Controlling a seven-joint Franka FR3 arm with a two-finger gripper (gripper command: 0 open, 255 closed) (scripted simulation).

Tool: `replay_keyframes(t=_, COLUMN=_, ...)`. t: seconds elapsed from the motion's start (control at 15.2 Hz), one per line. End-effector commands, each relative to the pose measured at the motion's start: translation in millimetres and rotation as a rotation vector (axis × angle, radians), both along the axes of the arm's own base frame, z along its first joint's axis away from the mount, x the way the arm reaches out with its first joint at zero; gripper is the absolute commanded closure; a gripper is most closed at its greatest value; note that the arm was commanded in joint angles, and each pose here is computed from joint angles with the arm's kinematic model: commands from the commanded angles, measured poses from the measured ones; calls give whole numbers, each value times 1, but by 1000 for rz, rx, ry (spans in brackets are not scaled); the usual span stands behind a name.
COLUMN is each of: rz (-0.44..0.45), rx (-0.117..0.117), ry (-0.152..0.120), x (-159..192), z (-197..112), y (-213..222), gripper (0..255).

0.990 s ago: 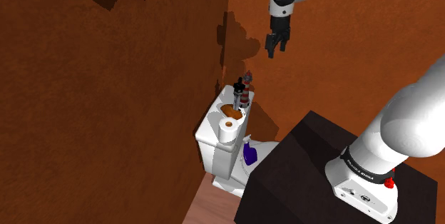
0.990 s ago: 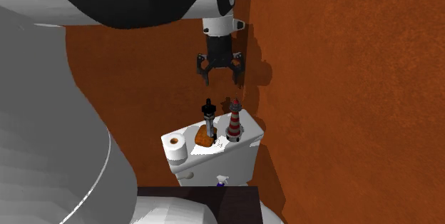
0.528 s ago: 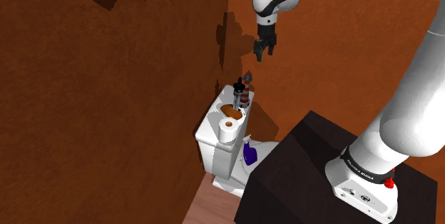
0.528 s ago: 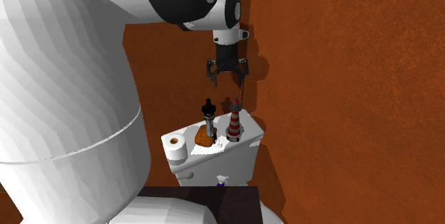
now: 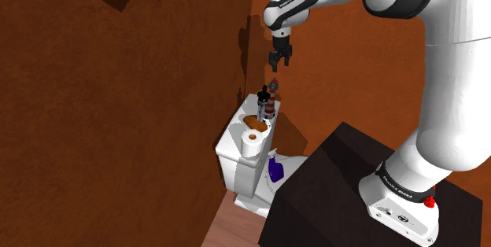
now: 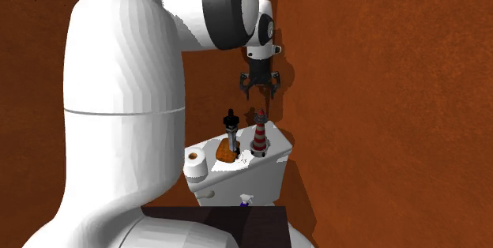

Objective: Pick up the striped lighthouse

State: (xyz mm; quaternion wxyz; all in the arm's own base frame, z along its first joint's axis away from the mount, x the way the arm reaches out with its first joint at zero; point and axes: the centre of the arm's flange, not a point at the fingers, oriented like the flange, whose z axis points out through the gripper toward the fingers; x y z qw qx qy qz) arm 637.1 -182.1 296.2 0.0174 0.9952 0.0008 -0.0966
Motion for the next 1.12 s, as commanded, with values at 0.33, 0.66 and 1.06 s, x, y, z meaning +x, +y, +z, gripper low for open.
replay_keyframes(t=0.33, rz=-2, rx=2, ry=5, x=32, z=-41, y=-12, gripper=0)
replay_keyframes(t=0.66, rz=-2, rx=2, ry=5, x=32, z=-65, y=-12, gripper=0)
replay_keyframes(t=1.06, rz=-2, rx=2, ry=5, x=32, z=-65, y=-11, gripper=255)
